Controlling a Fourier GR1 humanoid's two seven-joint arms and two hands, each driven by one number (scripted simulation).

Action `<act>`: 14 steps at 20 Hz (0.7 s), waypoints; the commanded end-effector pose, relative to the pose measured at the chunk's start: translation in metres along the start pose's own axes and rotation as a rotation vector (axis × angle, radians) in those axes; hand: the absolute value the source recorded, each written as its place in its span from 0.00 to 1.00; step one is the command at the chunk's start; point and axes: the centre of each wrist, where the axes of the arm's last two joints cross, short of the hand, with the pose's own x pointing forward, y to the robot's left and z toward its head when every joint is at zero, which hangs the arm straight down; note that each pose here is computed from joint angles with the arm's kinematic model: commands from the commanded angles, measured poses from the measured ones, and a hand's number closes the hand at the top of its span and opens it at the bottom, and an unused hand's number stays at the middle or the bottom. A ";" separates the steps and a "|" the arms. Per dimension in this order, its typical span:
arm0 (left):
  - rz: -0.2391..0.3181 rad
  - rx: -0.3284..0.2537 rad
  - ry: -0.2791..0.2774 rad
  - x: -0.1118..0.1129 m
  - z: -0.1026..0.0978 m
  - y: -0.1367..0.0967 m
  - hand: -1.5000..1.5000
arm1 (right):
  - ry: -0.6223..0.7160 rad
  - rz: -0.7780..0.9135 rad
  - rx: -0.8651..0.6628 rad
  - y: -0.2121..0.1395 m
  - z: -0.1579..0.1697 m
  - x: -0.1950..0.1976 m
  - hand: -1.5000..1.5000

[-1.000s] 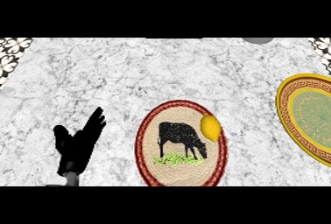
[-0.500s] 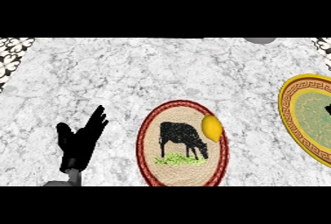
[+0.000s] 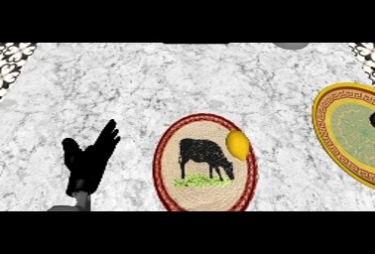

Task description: Pick the cupcake from the placemat and place it in the plate

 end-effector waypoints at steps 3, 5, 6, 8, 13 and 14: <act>0.018 0.008 0.044 -0.009 0.006 0.008 0.50 | 0.041 -0.158 0.045 -0.033 0.014 -0.043 0.00; 0.001 -0.003 0.028 -0.009 0.006 -0.006 0.50 | 0.026 -0.190 0.103 -0.047 0.009 -0.028 0.00; 0.006 0.002 0.032 -0.013 -0.003 -0.004 0.50 | 0.034 -0.210 0.130 -0.051 0.015 -0.031 0.00; 0.003 0.027 0.042 0.001 0.013 0.007 0.50 | 0.016 -0.206 0.190 -0.067 0.031 -0.040 0.00; 0.001 0.021 0.051 -0.017 0.004 -0.005 0.50 | 0.014 -0.206 0.272 -0.102 0.070 -0.043 0.00; -0.004 0.021 0.033 0.001 0.003 0.002 0.50 | 0.005 -0.204 0.269 -0.108 0.074 -0.045 0.00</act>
